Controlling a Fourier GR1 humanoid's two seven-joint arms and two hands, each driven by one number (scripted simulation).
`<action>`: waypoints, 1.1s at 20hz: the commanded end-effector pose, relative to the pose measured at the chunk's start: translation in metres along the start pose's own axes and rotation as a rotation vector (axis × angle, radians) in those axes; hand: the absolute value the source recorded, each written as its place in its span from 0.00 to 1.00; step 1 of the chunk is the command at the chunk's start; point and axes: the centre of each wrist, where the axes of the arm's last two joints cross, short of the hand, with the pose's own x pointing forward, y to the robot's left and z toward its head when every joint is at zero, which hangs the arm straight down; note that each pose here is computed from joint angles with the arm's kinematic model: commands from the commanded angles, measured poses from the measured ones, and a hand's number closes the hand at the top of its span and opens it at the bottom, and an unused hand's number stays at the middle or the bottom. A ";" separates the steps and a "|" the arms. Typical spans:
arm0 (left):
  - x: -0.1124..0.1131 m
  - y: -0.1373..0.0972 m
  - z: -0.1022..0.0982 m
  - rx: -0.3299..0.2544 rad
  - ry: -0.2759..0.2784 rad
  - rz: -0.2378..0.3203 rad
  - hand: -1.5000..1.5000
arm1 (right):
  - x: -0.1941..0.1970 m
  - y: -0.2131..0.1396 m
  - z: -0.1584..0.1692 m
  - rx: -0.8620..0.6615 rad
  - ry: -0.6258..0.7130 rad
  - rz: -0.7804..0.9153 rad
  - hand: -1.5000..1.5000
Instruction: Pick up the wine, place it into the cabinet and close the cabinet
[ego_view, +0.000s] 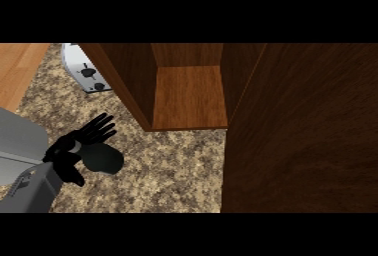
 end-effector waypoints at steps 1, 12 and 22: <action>-0.021 -0.001 0.007 -0.084 -0.069 0.083 0.00 | 0.024 0.005 0.011 0.030 -0.059 -0.022 0.00; -0.036 -0.017 -0.024 -0.103 -0.110 0.146 0.00 | 0.015 0.004 0.009 0.015 -0.036 -0.024 0.00; -0.042 -0.024 -0.029 -0.272 -0.047 0.180 1.00 | 0.021 0.012 0.010 0.012 -0.013 -0.008 0.00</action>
